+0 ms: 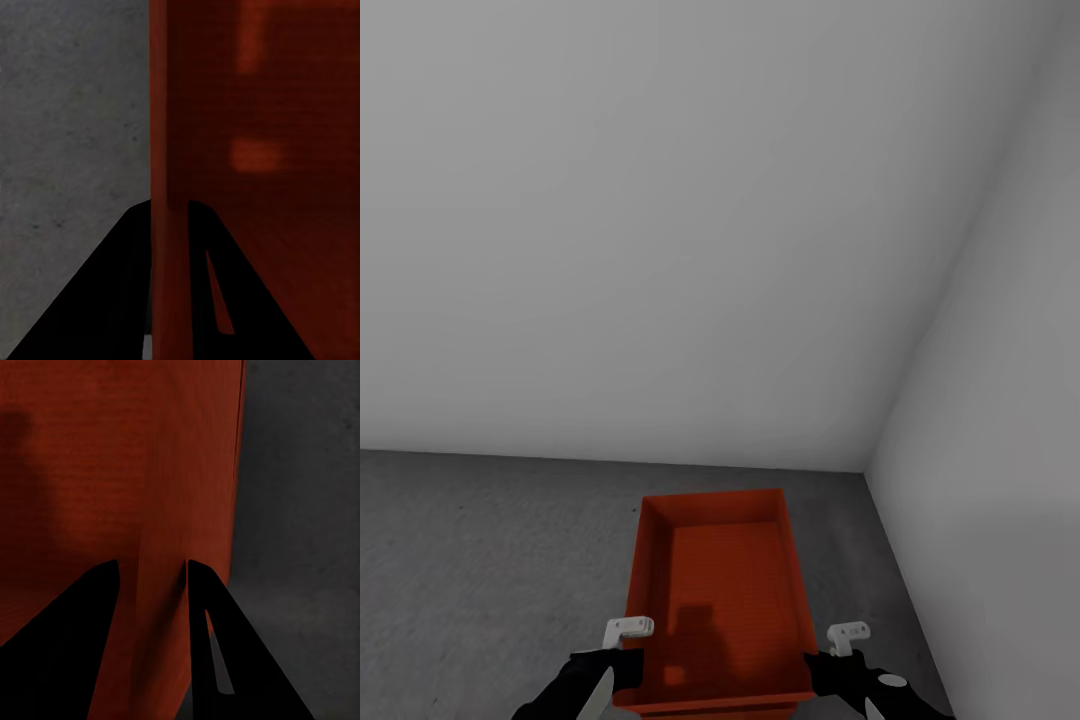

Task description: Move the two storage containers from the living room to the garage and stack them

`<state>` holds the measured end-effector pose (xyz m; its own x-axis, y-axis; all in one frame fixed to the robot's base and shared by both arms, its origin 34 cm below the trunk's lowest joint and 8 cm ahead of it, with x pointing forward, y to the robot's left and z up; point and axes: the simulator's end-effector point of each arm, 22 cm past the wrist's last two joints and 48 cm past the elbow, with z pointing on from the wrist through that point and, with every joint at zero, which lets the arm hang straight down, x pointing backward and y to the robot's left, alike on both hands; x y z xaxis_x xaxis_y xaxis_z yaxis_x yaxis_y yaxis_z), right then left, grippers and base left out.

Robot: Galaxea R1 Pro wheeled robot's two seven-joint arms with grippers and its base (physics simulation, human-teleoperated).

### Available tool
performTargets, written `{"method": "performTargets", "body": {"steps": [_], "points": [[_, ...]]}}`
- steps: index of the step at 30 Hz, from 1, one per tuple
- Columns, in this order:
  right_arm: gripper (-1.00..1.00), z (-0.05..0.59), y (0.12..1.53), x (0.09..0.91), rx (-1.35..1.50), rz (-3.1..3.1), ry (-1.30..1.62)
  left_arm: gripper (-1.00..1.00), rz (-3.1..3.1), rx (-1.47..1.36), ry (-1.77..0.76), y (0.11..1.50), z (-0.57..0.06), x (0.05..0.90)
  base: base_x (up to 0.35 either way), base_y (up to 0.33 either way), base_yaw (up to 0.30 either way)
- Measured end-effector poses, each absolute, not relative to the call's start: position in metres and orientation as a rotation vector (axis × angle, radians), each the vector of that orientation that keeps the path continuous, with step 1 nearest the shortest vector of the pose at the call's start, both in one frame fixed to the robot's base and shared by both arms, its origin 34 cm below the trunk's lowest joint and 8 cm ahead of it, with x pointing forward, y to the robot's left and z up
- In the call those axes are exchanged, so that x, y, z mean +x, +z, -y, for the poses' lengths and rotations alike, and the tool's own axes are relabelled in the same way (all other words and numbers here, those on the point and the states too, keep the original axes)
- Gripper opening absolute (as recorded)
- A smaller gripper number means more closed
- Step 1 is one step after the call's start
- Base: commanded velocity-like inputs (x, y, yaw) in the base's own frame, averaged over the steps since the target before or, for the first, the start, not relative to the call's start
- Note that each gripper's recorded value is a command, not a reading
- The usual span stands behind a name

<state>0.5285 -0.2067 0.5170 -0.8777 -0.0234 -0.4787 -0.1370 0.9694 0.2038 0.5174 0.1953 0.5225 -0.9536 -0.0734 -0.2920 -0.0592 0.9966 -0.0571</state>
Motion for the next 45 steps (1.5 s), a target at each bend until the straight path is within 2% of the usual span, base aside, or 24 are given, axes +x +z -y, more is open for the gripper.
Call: {"method": "performTargets", "body": {"steps": [45], "points": [[-1.0,0.207,0.5104,0.5285,-0.115,-2.628,0.317,-1.0,-2.841,-0.097,-0.07,0.5156,-0.1951,0.5171,-0.011,0.0,0.0]]}}
